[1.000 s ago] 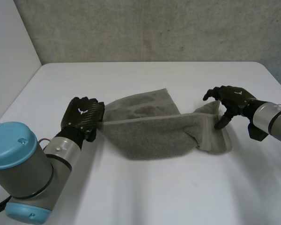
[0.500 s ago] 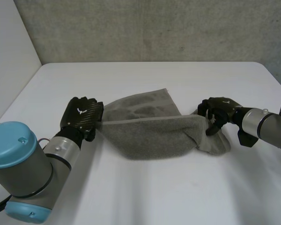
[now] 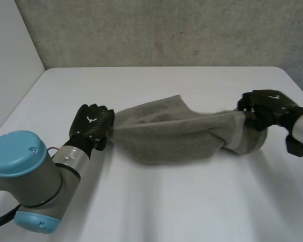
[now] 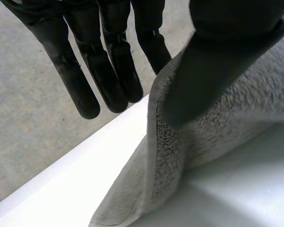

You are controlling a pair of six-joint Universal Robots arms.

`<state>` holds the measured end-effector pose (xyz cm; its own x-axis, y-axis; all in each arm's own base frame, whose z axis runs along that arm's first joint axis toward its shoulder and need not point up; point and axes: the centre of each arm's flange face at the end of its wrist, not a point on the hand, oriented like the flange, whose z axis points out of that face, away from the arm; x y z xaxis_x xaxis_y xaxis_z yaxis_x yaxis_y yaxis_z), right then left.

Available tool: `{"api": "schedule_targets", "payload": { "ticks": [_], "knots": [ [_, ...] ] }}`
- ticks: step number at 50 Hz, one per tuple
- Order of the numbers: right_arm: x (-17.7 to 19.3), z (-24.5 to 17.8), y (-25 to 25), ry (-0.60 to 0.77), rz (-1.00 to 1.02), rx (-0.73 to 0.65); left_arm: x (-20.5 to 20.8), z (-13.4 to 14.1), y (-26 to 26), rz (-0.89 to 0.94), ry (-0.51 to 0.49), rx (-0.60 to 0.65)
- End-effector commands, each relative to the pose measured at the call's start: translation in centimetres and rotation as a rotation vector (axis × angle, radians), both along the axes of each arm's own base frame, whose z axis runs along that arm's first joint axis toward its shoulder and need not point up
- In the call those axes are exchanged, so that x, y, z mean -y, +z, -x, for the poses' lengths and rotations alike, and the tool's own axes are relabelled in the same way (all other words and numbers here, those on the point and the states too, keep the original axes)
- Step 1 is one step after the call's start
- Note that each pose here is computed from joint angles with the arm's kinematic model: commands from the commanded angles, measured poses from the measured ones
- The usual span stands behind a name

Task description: Fold the towel.

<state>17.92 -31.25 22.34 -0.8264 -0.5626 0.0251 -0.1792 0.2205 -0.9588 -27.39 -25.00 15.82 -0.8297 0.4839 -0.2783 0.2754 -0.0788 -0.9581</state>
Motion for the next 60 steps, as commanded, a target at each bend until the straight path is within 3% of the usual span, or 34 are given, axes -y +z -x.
{"api": "schedule_targets", "payload": {
  "ticks": [1,5,14,28,37,60],
  "knots": [
    [-1.5,1.5,-0.2,-0.034,0.051,0.010,0.4,1.0,-1.2,-0.019,-0.101,0.001],
    [-2.2,1.3,-0.9,-0.003,0.020,0.025,0.5,1.7,-2.2,-0.040,-0.167,0.000],
    [-2.5,1.3,-1.3,0.000,0.003,0.030,1.1,2.0,-3.0,-0.054,-0.172,0.004],
    [-1.7,2.8,-1.0,-0.054,0.013,0.034,3.2,1.6,-4.5,-0.075,-0.129,0.017],
    [-1.6,2.9,-1.0,-0.058,0.014,0.033,5.3,-0.5,-4.6,-0.078,-0.062,0.016],
    [-1.9,2.8,0.3,-0.056,0.056,0.031,5.1,0.3,-6.6,-0.191,-0.086,0.047]
  ]
}}
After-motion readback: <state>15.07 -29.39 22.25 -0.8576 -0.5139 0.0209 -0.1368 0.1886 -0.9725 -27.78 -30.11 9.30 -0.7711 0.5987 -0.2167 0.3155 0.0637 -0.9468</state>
